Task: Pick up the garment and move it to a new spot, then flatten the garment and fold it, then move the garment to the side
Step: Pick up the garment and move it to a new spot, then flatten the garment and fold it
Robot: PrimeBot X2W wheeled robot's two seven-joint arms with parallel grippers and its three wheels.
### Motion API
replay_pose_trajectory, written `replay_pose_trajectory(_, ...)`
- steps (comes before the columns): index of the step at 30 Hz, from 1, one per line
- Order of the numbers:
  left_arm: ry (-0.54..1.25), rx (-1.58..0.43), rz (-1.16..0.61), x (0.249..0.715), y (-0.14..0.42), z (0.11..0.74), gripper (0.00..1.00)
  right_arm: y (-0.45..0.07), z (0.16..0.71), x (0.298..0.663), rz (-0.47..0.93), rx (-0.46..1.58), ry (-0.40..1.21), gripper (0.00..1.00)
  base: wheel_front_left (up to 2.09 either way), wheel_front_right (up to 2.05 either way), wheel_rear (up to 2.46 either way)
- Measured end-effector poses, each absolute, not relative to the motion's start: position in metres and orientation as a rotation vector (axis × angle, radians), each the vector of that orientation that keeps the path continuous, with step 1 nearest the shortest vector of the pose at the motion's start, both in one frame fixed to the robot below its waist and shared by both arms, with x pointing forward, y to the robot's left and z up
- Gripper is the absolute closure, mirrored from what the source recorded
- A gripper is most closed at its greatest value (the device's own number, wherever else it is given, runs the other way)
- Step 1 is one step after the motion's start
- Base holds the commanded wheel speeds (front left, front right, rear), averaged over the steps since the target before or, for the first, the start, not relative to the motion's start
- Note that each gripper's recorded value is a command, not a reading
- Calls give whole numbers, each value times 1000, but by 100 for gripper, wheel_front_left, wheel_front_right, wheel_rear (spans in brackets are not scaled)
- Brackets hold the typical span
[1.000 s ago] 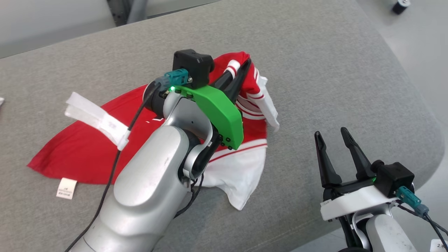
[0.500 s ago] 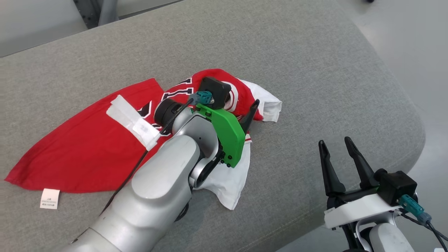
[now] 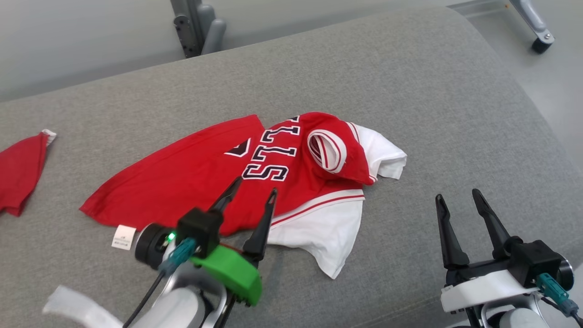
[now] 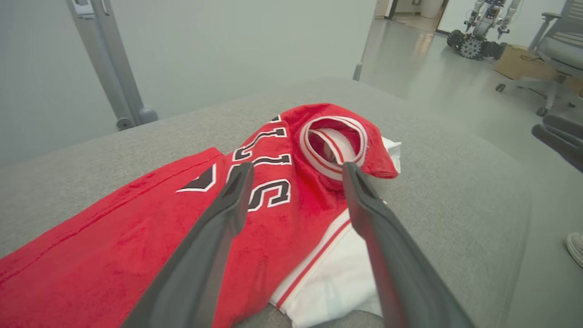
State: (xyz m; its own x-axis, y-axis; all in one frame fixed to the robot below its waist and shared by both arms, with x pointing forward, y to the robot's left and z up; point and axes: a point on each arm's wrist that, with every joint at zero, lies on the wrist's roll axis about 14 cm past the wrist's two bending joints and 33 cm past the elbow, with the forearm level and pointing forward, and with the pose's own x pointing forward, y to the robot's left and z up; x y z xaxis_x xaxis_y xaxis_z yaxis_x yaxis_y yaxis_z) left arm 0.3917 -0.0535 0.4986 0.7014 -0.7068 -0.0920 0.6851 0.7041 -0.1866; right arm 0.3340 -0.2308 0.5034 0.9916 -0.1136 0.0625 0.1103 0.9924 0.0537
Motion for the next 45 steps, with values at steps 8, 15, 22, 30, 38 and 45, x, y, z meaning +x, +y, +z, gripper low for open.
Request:
replay_pose_trajectory(8,127,-155,-412,369,51,474,0,-214,512,336,-28,4,-91,0,0,0,0)
replay_pose_trajectory(15,35,-99,-197,355,120,489,0,-200,513,336,36,-30,-96,0,0,0,0)
replay_pose_trajectory(22,23,-76,-108,330,166,485,0,-198,516,337,57,-45,-106,0,0,0,0)
replay_pose_trajectory(30,-6,-86,-117,320,179,489,0,-221,511,330,-12,-63,-89,0,0,0,0)
replay_pose_trajectory(38,-18,-76,-121,321,180,490,0,-224,509,328,-28,-59,-83,0,0,0,0)
replay_pose_trajectory(45,-16,-68,-123,323,180,488,0,-224,510,328,-31,-53,-86,0,0,0,0)
